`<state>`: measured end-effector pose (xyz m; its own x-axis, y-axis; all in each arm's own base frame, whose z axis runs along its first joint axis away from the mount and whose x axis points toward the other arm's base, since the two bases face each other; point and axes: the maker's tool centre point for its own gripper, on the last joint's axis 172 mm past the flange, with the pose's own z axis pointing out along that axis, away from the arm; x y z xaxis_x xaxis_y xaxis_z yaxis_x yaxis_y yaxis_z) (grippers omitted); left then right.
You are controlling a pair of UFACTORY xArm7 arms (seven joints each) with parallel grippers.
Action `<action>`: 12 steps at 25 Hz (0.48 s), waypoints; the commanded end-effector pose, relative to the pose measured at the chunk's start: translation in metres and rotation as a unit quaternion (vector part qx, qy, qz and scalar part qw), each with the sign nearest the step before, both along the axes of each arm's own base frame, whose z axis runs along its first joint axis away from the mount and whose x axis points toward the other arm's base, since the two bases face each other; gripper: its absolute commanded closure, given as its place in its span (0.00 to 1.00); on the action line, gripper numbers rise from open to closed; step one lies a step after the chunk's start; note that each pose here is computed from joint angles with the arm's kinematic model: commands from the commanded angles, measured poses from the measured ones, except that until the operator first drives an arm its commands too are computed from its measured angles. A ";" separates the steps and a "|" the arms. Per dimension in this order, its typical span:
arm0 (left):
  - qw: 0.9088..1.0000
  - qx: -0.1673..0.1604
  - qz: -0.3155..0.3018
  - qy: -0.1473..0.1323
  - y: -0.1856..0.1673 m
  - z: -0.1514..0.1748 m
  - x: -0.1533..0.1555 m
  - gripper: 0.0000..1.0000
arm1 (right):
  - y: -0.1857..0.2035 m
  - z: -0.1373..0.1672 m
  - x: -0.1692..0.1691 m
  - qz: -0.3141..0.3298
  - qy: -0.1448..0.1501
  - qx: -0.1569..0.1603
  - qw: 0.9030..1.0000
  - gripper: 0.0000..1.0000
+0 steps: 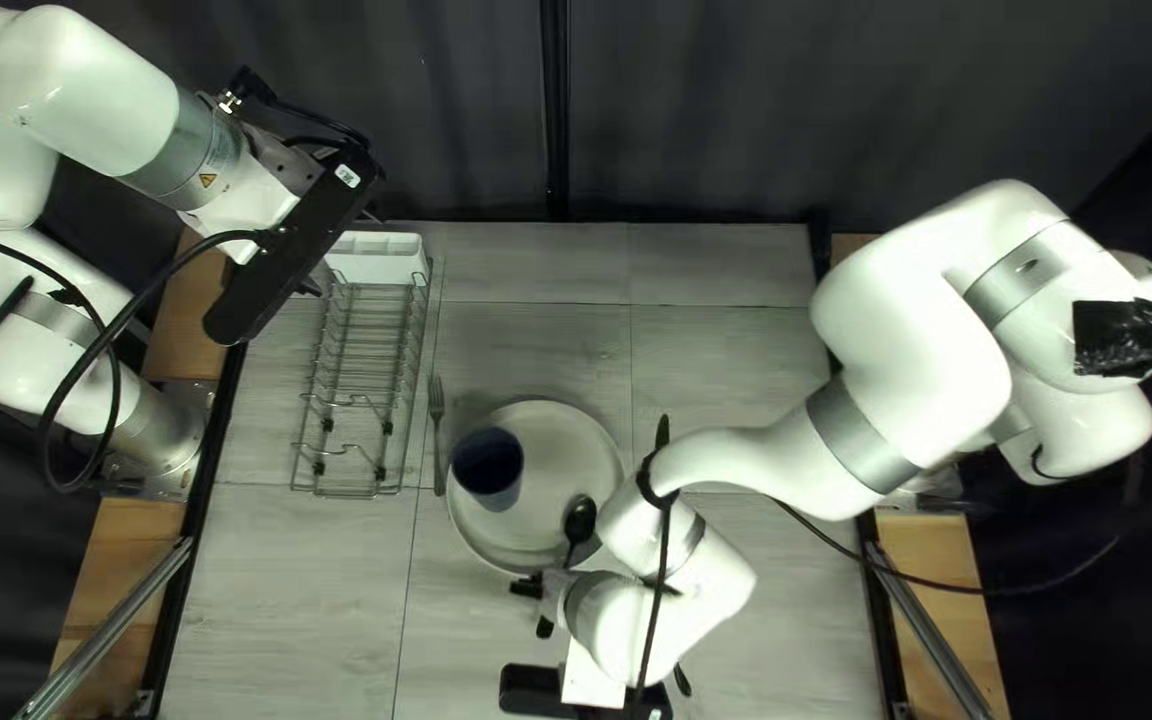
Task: Pick up and place plate onto table. Place down one fork to the left of the plate. Place spoon and knife to the right of the plate. Place cup above the knife and spoon
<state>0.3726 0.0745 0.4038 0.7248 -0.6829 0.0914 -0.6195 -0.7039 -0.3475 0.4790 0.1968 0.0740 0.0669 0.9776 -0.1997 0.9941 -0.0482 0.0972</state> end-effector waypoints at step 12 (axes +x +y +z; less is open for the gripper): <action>1.000 0.000 0.000 0.000 0.000 0.000 0.000 0.00 | 0.022 -0.042 0.026 0.006 0.035 0.038 0.999 0.10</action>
